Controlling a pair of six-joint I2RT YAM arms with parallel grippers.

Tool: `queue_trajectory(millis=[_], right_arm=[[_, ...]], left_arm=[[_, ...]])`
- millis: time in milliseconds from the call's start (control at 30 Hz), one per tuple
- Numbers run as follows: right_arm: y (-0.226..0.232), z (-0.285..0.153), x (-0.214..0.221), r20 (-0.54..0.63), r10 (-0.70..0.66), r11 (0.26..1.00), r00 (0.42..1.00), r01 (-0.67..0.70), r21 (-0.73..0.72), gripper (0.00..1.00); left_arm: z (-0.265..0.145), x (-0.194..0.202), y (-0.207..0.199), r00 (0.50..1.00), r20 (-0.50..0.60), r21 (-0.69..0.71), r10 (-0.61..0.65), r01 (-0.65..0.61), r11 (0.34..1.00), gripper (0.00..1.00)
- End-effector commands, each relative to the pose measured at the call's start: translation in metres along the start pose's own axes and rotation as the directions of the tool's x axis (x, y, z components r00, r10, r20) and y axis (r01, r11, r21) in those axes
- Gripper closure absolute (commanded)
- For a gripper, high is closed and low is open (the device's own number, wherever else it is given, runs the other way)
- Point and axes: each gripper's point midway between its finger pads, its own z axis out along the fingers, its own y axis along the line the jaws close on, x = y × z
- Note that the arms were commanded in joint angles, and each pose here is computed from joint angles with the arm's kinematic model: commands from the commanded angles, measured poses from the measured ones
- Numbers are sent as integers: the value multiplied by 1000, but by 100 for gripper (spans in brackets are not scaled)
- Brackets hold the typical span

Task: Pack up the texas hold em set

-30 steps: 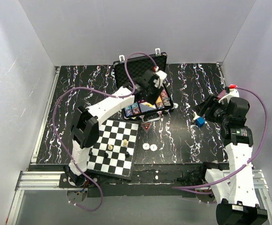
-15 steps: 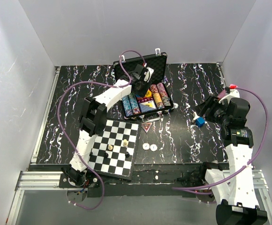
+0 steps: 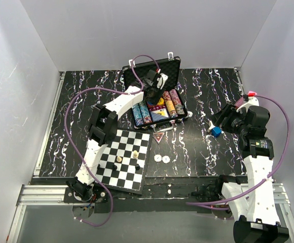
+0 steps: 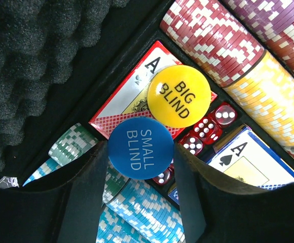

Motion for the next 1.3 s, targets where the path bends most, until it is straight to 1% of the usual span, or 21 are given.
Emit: queue_trajectory(millis=[0,167,333,367,467,567,600,667,733,767,833,933,967,1067,1100,1167,1233,1267], right_arm=[[4,-5,-11,36,-20,1000,999,21,-7,30],[6,-6,-12,39,-23,1000,999,23,-12,29],[5,-7,-11,37,-21,1000,999,21,-9,30],[5,-7,-11,37,-22,1000,999,23,-8,30],[6,-7,-11,36,-22,1000,999,23,-11,30],[7,-5,-8,10,-32,999,999,32,-23,29],[9,-4,-8,2,-36,999,999,36,-35,30],[14,-2,-4,-19,-44,996,999,42,-74,29],[19,3,4,-52,-50,994,997,45,-101,30],[22,6,7,-66,-61,992,996,53,-111,30],[31,15,22,-117,-86,989,989,71,-127,30],[51,26,48,-188,-168,979,968,141,-147,30],[60,29,60,-216,-199,972,956,166,-164,29],[82,37,100,-299,-278,952,913,219,-214,30],[82,39,110,-321,-295,949,900,238,-205,30],[75,45,124,-350,-307,951,885,267,-158,30],[71,49,130,-368,-278,960,887,247,-130,29],[71,52,131,-361,-262,965,895,234,-121,28]], left_arm=[[-6,-16,9,999,40,-21,8,-8,1000,51],[-7,-17,10,999,40,-26,12,-11,1000,41],[-10,-20,13,999,48,-42,4,-3,999,20],[-12,-22,13,999,52,-45,-1,3,999,17],[-31,-36,12,995,98,-34,-13,17,999,13],[-65,-55,13,984,175,-13,-38,41,999,5],[-74,-51,12,982,178,-4,-57,58,998,2],[-106,-55,8,969,234,35,-81,75,997,2],[-130,-48,5,959,270,62,-86,72,995,2],[-141,-43,4,954,276,77,-115,98,992,2],[-168,-32,3,949,290,93,-127,105,990,2],[-185,4,3,960,239,105,-143,121,987,2],[-190,16,1,963,223,133,-154,126,983,2],[-206,45,4,957,197,165,-211,180,970,2],[-210,53,0,955,192,182,-224,190,965,2],[-221,67,-13,947,193,216,-257,214,953,2],[-223,85,-34,949,183,223,-257,214,951,2],[-220,100,-50,955,160,228,-249,210,951,2]])
